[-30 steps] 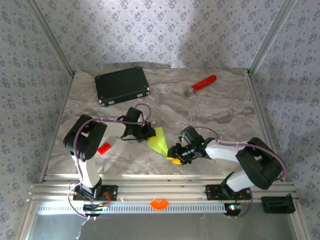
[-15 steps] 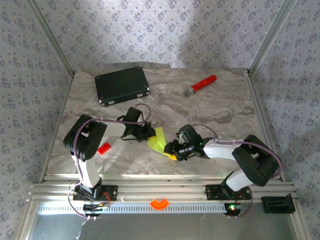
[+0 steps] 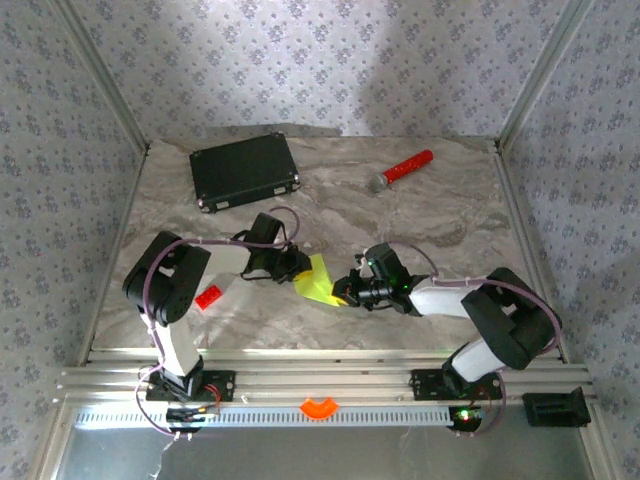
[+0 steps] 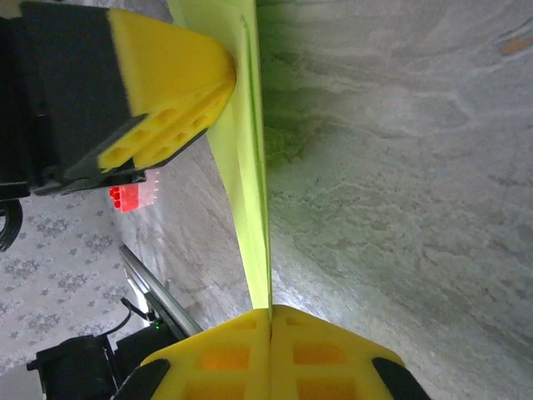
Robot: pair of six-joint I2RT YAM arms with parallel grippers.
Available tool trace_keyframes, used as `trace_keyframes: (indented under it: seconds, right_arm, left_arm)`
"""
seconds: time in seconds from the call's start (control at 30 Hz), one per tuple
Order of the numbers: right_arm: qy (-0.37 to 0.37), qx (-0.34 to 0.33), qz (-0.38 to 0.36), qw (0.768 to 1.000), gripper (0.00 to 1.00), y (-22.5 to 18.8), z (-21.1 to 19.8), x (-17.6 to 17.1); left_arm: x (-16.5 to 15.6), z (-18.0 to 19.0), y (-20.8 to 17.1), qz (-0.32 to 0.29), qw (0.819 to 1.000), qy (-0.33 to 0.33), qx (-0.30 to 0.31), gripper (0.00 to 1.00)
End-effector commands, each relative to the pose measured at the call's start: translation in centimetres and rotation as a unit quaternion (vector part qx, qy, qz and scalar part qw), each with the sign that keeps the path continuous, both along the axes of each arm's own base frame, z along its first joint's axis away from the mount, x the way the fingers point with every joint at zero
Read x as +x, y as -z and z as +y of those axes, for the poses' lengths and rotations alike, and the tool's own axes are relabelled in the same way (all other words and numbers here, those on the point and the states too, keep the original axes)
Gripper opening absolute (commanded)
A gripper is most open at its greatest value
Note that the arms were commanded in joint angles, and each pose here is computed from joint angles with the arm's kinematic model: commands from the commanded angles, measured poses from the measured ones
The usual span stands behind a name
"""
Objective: Fold a paper plane with a square sheet of paper (pick it up from the middle)
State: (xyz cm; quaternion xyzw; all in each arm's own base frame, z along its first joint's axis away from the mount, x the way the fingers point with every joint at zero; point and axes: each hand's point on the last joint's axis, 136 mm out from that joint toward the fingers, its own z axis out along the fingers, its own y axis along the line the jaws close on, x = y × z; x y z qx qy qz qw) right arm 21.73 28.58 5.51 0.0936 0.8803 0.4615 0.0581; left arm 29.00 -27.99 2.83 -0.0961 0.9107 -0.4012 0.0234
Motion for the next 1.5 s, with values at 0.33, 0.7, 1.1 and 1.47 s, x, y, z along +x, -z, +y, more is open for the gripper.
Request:
trace_keyframes:
  seconds: [0.33, 0.7, 1.1, 1.47]
  right_arm:
    - [-0.053, -0.326, -0.226, 0.916, 0.02, -5.6, -7.7, 1.6]
    - [-0.084, -0.633, -0.351, 0.685, 0.00, -11.3, -12.7, 3.4]
    - [-0.278, -0.670, -0.338, 0.600, 0.02, -3.9, -6.6, 1.2]
    - [-0.343, -0.519, -0.245, 0.744, 0.32, 0.1, -1.5, -3.2]
  left_arm:
    - [3.6, 2.8, -10.3, -0.147, 0.986, -0.068, 0.029, 0.54]
    - [3.0, 9.1, -11.7, -0.188, 0.966, -0.163, 0.065, 0.62]
    - [2.3, 14.3, -10.6, -0.155, 0.952, -0.251, 0.079, 0.70]
    - [1.6, 15.5, -10.5, -0.151, 0.949, -0.266, 0.070, 0.74]
